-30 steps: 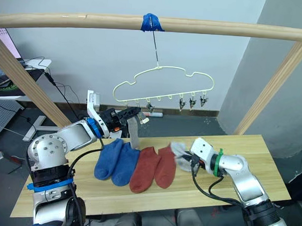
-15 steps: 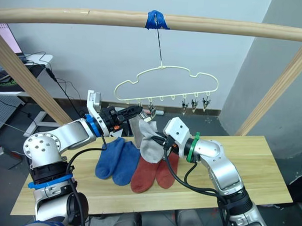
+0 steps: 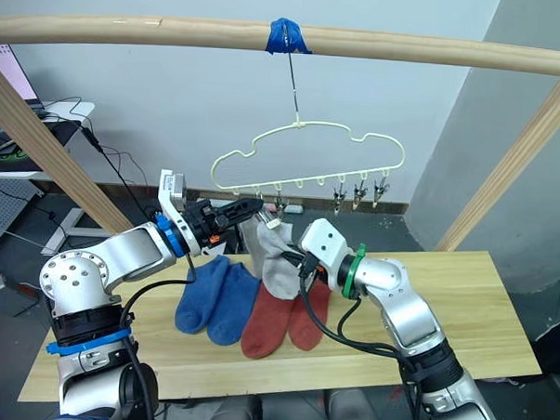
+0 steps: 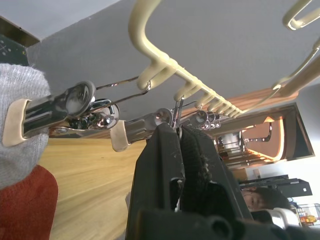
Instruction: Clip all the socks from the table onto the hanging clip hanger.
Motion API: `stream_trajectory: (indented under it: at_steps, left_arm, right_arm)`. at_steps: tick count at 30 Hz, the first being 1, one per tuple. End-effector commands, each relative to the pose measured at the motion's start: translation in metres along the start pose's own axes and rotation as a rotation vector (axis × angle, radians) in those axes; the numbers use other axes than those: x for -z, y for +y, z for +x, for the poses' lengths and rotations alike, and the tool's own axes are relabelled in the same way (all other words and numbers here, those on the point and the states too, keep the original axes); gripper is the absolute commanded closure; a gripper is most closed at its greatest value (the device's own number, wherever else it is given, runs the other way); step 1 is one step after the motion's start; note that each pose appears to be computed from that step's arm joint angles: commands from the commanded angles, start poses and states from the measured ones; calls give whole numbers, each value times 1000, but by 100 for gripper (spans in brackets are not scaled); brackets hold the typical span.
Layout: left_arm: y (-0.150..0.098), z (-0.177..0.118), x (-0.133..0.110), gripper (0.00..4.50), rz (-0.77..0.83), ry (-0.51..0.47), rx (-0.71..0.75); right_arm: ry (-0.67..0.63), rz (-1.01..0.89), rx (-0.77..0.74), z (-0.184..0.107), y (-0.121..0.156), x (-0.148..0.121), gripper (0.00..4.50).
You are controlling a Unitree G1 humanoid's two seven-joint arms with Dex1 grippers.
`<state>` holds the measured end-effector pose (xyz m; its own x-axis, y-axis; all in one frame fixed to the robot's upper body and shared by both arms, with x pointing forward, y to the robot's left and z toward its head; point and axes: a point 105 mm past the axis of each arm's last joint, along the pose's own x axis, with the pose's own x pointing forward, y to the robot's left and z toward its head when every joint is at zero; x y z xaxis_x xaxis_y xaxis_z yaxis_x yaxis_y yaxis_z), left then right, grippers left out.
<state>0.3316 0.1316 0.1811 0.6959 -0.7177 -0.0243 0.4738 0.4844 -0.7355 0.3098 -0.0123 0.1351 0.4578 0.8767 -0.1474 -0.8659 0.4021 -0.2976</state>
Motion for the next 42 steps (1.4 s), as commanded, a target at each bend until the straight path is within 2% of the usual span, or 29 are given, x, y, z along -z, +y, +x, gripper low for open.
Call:
stream_trajectory:
  at_steps: [1,5,9,15,19,20,21,24,27,30,35,37,42]
  left_arm:
    - [-14,-2,1,450,50,11,57]
    - [-13,-2,-2,450,68,-2,51]
    - [-18,-3,-2,330,84,-7,83]
    - [-14,-7,-6,139,99,-22,52]
    - [-19,-16,-10,18,145,-25,49]
    - [-19,-22,-8,4,182,-9,31]
    - [-19,-26,-7,4,207,3,17]
    - [-19,-30,0,0,272,46,2]
    - [-14,-26,5,0,345,62,-31]
    - [-8,-20,3,0,380,6,-58]
    - [0,-17,13,0,452,14,-72]
    - [5,-14,21,0,541,21,-91]
    - [5,-1,31,0,709,-31,-82]
  right_arm:
    - [-68,-45,22,2,-6,-18,449]
    - [-80,-52,21,2,-7,-22,449]
    - [-77,-51,19,2,-6,-22,450]
    - [-71,-40,17,4,-5,-19,450]
    - [-68,-6,19,6,-4,-15,450]
    - [-67,19,4,7,-2,-13,450]
    - [-67,38,-6,8,0,-12,450]
    - [-60,48,-8,9,0,-9,378]
    - [-38,59,-17,5,2,-1,277]
    - [-7,60,-11,-5,0,9,164]
    - [22,57,5,-18,-4,18,8]
    - [32,61,14,-28,-5,20,8]
    - [31,56,35,-54,-9,13,8]
